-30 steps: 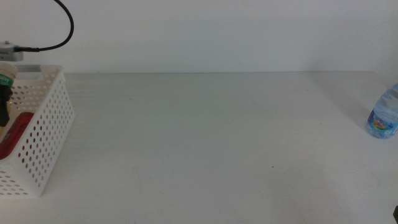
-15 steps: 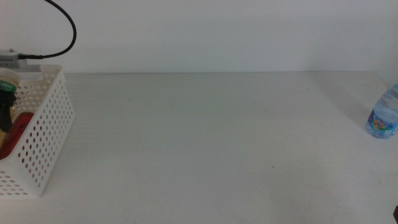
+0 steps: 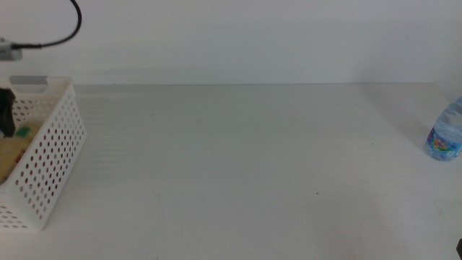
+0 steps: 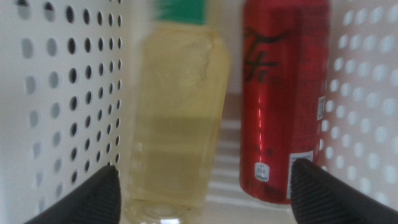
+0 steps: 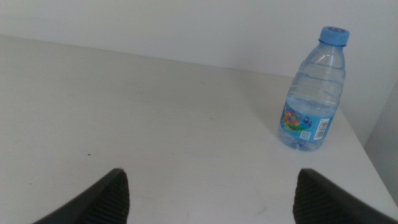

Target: Use arms to grab the bottles and put them into the dustbin to the left of the table.

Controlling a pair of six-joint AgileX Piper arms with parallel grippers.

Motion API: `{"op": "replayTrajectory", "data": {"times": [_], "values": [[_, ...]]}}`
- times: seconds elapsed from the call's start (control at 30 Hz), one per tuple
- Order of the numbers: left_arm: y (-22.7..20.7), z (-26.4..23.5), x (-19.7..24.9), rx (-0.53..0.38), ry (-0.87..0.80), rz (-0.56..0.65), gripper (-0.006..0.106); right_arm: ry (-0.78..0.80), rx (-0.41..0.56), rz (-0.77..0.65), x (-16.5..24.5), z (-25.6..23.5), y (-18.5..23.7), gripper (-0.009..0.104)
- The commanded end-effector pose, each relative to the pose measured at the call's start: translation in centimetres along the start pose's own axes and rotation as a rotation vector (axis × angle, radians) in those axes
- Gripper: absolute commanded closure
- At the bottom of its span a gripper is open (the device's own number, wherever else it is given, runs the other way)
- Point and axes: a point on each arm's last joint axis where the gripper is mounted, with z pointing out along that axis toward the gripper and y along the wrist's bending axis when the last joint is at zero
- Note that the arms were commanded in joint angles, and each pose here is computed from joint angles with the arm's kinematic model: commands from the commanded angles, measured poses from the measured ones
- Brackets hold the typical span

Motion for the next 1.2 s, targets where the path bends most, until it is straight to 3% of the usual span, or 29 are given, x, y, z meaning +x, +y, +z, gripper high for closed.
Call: {"op": "replayTrajectory", "data": {"times": [0.0, 0.13, 0.47, 0.87, 1.17], "values": [[-0.6, -4.7, 0.2, 0.015, -0.149, -0.033, 0.01, -0.104, 0.017, -0.015, -1.0, -0.3, -0.1, 0.023], [-2.2, -7.9, 0.5, 0.088, -0.286, -0.013, 0.01, -0.104, 0.017, -0.015, -1.0, -0.3, -0.1, 0.023], [-10.5, -15.3, 3.2, 0.187, -0.628, 0.212, 0.01, -0.104, 0.017, -0.015, -1.0, -0.3, -0.1, 0.023], [-15.6, -16.5, 13.2, 0.323, -0.982, 0.269, 0.01, -0.104, 0.017, -0.015, -1.0, -0.3, -0.1, 0.023], [-15.9, -14.8, 19.4, 0.427, -0.991, 0.265, 0.01, -0.104, 0.017, -0.015, -1.0, -0.3, -0.1, 0.023]]}}
